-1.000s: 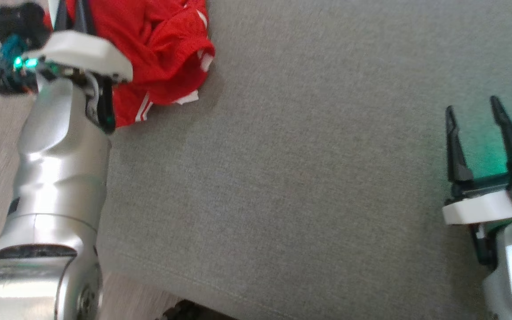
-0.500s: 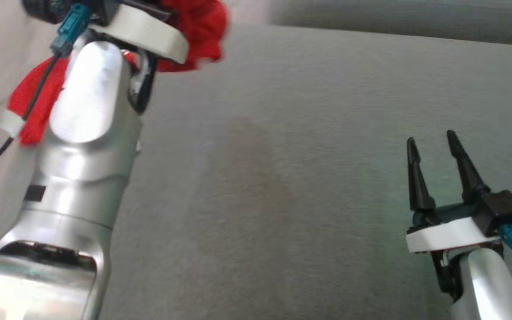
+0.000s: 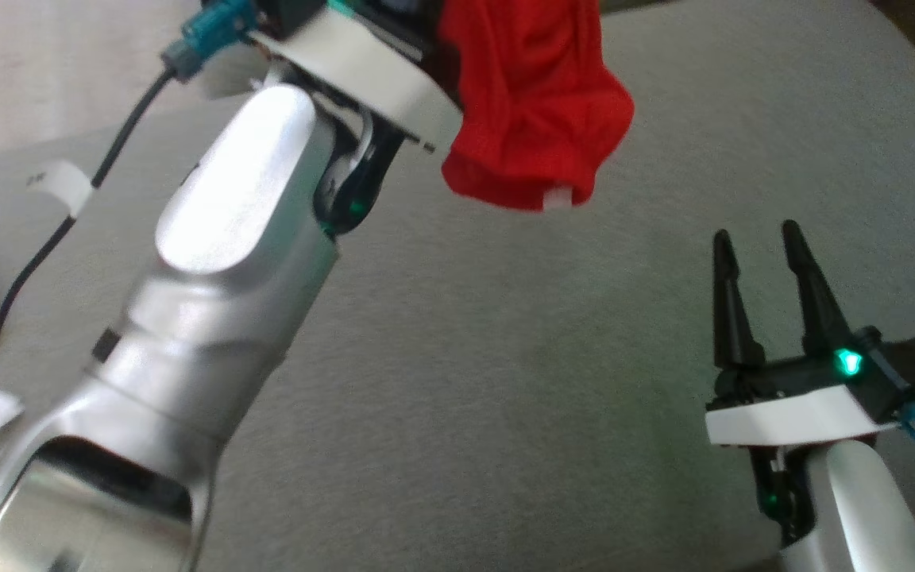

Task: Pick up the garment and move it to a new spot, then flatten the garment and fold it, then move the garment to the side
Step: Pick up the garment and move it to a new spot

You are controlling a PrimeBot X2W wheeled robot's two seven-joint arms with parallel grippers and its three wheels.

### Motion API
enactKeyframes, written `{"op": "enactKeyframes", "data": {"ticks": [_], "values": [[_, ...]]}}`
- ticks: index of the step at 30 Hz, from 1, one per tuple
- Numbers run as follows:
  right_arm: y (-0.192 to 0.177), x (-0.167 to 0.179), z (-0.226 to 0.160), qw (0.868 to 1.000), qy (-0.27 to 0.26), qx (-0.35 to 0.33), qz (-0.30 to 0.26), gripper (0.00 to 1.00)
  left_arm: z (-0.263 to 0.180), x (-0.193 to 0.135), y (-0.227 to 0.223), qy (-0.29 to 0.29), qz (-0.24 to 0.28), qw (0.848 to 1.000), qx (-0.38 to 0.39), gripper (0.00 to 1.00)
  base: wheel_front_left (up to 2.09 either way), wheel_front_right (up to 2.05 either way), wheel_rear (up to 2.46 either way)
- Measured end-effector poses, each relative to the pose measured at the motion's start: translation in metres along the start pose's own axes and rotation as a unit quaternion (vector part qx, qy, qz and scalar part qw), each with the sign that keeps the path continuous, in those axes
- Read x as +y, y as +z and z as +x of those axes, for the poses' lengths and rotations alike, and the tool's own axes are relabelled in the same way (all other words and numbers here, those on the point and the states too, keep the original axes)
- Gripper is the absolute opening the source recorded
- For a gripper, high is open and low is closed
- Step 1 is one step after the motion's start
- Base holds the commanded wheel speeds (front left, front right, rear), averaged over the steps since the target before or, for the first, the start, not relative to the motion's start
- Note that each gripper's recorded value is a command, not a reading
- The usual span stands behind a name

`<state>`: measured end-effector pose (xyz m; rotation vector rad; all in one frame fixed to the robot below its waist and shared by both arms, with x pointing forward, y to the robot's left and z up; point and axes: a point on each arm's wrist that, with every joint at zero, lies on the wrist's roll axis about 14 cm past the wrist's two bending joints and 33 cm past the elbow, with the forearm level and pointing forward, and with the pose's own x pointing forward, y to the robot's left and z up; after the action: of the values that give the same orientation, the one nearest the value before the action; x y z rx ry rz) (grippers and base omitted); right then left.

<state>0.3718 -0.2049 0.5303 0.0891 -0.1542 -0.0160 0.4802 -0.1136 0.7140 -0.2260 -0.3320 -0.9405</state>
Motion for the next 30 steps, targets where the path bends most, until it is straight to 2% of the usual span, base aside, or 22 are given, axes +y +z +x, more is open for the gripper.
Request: {"op": "enactKeyframes", "data": {"ticks": [2,4,8,9,10,12,14,18,20,22,25,27,28,30], "values": [[0.0,-0.008,-0.004,1.0,-0.015,0.002,0.005,1.0,0.003,-0.004,-0.033,-0.018,0.0,0.999,0.035,0.0,0.0,0.0,0.0],[0.0,-0.013,-0.005,1.0,-0.023,0.004,0.007,1.0,-0.006,0.005,-0.078,-0.03,0.037,0.995,0.088,0.0,0.0,0.0,0.0],[-0.006,-0.027,-0.008,0.999,-0.046,0.015,0.009,1.0,-0.042,0.038,-0.171,0.001,0.017,0.984,0.18,0.0,0.0,0.0,0.0],[-0.008,-0.03,-0.011,0.998,-0.052,0.021,0.009,1.0,-0.052,0.043,-0.191,0.009,0.01,0.98,0.199,0.43,0.0,0.0,0.0],[-0.01,-0.032,-0.013,0.998,-0.056,0.025,0.006,1.0,-0.062,0.047,-0.208,0.017,0.002,0.976,0.218,1.0,0.0,0.0,0.0],[-0.012,-0.037,-0.019,0.997,-0.065,0.031,0.002,1.0,-0.076,0.046,-0.233,0.023,-0.01,0.969,0.244,1.0,0.0,0.0,0.0],[-0.016,-0.037,-0.024,0.997,-0.068,0.039,0.003,1.0,-0.081,0.045,-0.237,0.04,-0.022,0.969,0.244,1.0,0.0,0.0,0.0],[-0.024,-0.023,-0.02,0.998,-0.045,0.048,0.002,1.0,-0.074,0.06,-0.194,0.101,-0.018,0.981,0.165,1.0,0.0,0.0,0.0],[-0.023,-0.019,-0.016,0.998,-0.037,0.045,0.001,1.0,-0.087,0.069,-0.175,0.144,-0.023,0.98,0.133,1.0,0.0,0.0,0.0],[-0.025,-0.016,-0.015,0.998,-0.032,0.045,0.002,1.0,-0.116,0.072,-0.167,0.189,-0.027,0.974,0.123,1.0,0.0,0.0,0.0],[-0.034,-0.009,-0.023,0.998,-0.022,0.058,0.003,1.0,-0.172,0.069,-0.163,0.261,-0.036,0.956,0.128,1.0,0.0,0.0,0.0],[-0.039,-0.004,-0.03,0.998,-0.015,0.067,0.002,1.0,-0.208,0.064,-0.158,0.297,-0.032,0.945,0.133,1.0,0.0,0.0,0.0],[-0.039,-0.004,-0.03,0.998,-0.015,0.067,0.002,1.0,-0.208,0.064,-0.158,0.297,-0.032,0.945,0.133,1.0,0.0,0.0,0.0],[-0.042,0.0,-0.036,0.997,-0.008,0.073,-0.001,1.0,-0.241,0.063,-0.149,0.336,-0.022,0.932,0.133,1.0,0.0,0.0,0.0]]}}
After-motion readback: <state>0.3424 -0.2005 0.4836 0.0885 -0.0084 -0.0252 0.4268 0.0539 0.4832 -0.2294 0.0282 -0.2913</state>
